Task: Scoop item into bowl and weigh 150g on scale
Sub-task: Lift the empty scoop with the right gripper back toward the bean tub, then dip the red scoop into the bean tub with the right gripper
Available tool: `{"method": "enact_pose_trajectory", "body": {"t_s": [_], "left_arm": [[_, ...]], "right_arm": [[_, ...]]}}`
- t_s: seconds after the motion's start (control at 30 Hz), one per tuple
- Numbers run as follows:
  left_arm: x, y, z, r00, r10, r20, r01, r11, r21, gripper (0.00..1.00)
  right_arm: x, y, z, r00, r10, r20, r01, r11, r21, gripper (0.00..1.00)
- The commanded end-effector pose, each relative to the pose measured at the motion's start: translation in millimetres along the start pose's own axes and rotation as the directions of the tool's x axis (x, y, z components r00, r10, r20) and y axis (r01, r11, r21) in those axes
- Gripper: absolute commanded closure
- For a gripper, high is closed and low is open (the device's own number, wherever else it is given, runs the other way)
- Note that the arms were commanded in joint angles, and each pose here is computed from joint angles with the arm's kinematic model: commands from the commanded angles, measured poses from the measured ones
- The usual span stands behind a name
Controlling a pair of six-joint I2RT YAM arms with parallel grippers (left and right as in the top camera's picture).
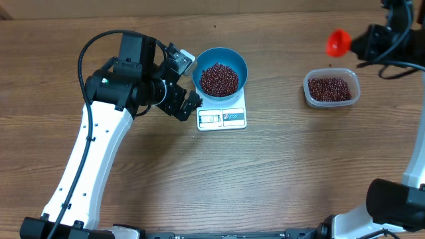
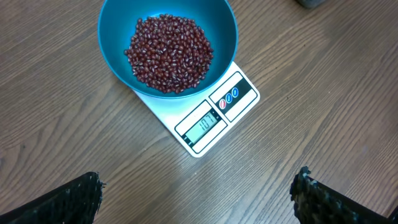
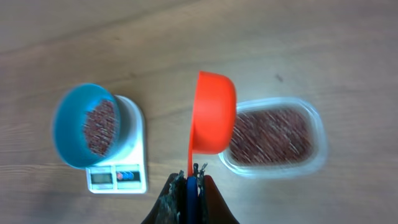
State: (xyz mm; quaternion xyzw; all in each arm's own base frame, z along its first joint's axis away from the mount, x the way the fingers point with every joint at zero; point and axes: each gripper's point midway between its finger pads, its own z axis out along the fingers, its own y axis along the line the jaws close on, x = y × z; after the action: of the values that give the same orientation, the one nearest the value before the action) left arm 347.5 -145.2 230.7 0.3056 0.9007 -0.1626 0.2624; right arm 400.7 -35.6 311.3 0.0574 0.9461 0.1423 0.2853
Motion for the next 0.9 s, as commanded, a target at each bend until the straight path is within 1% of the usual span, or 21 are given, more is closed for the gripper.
{"method": "enact_pose_trajectory", "body": {"t_s": [0.0,0.2,0.4,0.57,0.73,0.87], "left_arm": [[0,0,-7,1.0,0.024,0.011,-0.024,1.0,-0.013,0.0],[0,0,-7,1.0,0.024,0.011,-0.024,1.0,-0.013,0.0],[0,0,-7,1.0,0.024,0.011,-0.024,1.0,-0.013,0.0],[0,0,-7,1.0,0.024,0.011,-0.024,1.0,-0.013,0.0],[0,0,-7,1.0,0.024,0.011,-0.024,1.0,-0.013,0.0],[0,0,-7,1.0,0.024,0.011,-0.024,1.0,-0.013,0.0]], "right_arm": [[6,-29,-2,0.999,0.03,-0.032,-0.027,0.996,0.08,0.96],[25,-55,33,0.987,0.067,-0.143,-0.051,0.993,0.11,0.96],[49,-70,73,0.97,0.1,-0.224,-0.077,0.991,0.108,0.96],[66,-80,98,0.961,0.112,-0.253,-0.087,0.99,0.108,0.96],[77,-87,119,0.96,0.114,-0.256,-0.089,0.99,0.107,0.96],[79,-83,131,0.965,0.107,-0.241,-0.095,0.994,0.061,0.96]]}}
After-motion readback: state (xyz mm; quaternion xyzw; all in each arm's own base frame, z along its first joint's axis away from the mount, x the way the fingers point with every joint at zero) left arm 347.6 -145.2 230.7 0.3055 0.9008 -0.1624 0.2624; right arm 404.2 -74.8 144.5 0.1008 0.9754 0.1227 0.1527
